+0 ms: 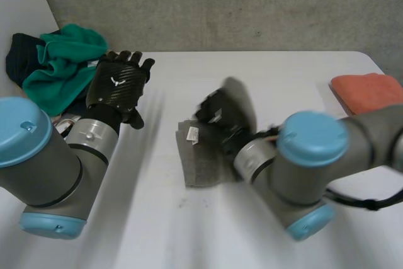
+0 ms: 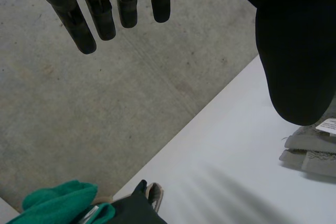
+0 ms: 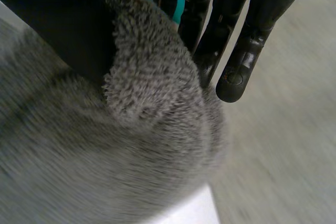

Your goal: Fold the laundry.

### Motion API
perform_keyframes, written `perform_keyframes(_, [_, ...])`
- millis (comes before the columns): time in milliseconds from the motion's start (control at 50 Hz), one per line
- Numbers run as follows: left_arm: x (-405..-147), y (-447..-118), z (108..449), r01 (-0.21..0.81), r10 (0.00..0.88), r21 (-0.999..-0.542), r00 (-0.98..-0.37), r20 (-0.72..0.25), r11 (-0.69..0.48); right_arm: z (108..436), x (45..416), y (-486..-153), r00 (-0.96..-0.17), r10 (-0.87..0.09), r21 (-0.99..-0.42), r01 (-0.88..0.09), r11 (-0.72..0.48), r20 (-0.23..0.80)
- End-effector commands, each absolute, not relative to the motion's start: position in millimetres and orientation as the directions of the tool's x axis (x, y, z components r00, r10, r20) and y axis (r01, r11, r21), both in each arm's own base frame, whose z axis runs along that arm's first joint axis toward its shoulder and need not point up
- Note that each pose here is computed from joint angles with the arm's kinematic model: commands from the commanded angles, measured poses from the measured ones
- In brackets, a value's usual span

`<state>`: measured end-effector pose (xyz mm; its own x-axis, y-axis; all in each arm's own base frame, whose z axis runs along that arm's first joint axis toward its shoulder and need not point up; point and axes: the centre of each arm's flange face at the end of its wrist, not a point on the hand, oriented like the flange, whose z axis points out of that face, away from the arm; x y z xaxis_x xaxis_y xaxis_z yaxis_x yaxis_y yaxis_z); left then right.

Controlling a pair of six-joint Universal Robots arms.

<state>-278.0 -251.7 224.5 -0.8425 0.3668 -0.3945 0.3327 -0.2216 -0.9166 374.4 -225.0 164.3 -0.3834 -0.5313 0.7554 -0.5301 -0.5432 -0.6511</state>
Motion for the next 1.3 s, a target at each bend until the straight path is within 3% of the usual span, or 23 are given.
perform_keyframes(20, [-275.3,-251.6,218.3,0.342,0.367,-0.918,-0.842,-0.394,-0.2,121.4,392.1,-193.5,-0.222,-0.645,-0.644,-0.535,-0.547,0.732])
perform_keyframes(100, [-276.0,-254.0,220.7,0.337,0.363,-0.918,-0.846,-0.392,-0.208,136.7,387.7,-200.1,-0.307,-0.685,-0.723,-0.503,-0.473,0.661])
perform_keyframes(120, [-277.3,-255.7,223.8,0.33,0.359,-0.919,-0.848,-0.39,-0.217,152.0,380.2,-214.1,-0.403,-0.7,-0.791,-0.463,-0.4,0.59])
perform_keyframes(160, [-279.5,-257.5,229.4,0.321,0.354,-0.918,-0.851,-0.388,-0.234,175.7,369.2,-230.9,-0.517,-0.696,-0.86,-0.395,-0.323,0.499])
perform_keyframes(180, [-281.7,-258.3,232.9,0.315,0.353,-0.917,-0.852,-0.387,-0.245,199.2,356.5,-242.8,-0.604,-0.694,-0.918,-0.308,-0.251,0.392])
perform_keyframes(200, [-285.4,-260.9,239.4,0.3,0.35,-0.917,-0.856,-0.38,-0.263,211.8,350.0,-247.5,-0.645,-0.691,-0.945,-0.248,-0.214,0.326])
perform_keyframes(260, [-296.1,-262.8,245.5,0.265,0.366,-0.922,-0.859,-0.359,-0.282,234.1,330.3,-257.8,-0.717,-0.682,-0.99,-0.108,-0.092,0.141])
perform_keyframes(320, [-317.0,-260.6,255.9,0.188,0.414,-0.934,-0.857,-0.307,-0.302,235.7,319.2,-264.2,-0.74,-0.668,-0.995,-0.093,-0.02,0.082])
perform_keyframes(420, [-347.3,-261.2,247.9,0.129,0.501,-0.961,-0.832,-0.239,-0.245,226.1,313.0,-273.0,-0.749,-0.658,-0.982,-0.171,0.074,0.081])
perform_keyframes(580, [-388.9,-279.8,197.8,0.184,0.601,-0.977,-0.771,-0.212,-0.108,194.6,322.3,-291.7,-0.755,-0.654,-0.953,-0.229,0.198,0.046])
perform_keyframes(660, [-390.5,-283.0,173.9,0.249,0.612,-0.968,-0.761,-0.216,-0.032,179.2,327.5,-296.7,-0.759,-0.65,-0.935,-0.255,0.246,0.036])
perform_keyframes(720, [-380.5,-279.6,148.7,0.338,0.596,-0.938,-0.769,-0.23,0.074,168.8,332.8,-297.1,-0.761,-0.648,-0.922,-0.278,0.27,0.04])
perform_keyframes(860, [-359.5,-259.8,120.7,0.44,0.559,-0.879,-0.783,-0.274,0.186,148.7,346.2,-288.2,-0.726,-0.684,-0.901,-0.34,0.271,0.069])
perform_keyframes(940, [-355.6,-250.7,127.2,0.466,0.562,-0.869,-0.769,-0.305,0.166,139.9,347.1,-288.1,-0.71,-0.696,-0.888,-0.385,0.253,0.109])
perform_keyframes(1020, [-355.9,-245.4,128.9,0.489,0.571,-0.86,-0.752,-0.33,0.147,130.7,347.7,-287.6,-0.672,-0.708,-0.857,-0.478,0.191,0.218])
perform_keyframes(1120, [-360.8,-239.5,137.4,0.494,0.586,-0.862,-0.735,-0.342,0.117,146.3,345.4,-288.1,-0.664,-0.693,-0.854,-0.502,0.137,0.279])
perform_keyframes(1200, [-360.2,-241.6,169.5,0.444,0.566,-0.894,-0.753,-0.336,0.06,192.9,336.6,-280.5,-0.693,-0.658,-0.9,-0.433,0.051,0.296])
perform_keyframes(1300, [-355.4,-246.8,219.9,0.344,0.537,-0.938,-0.784,-0.312,-0.044,207.1,325.1,-261.2,-0.709,-0.623,-0.925,-0.374,-0.065,0.33])
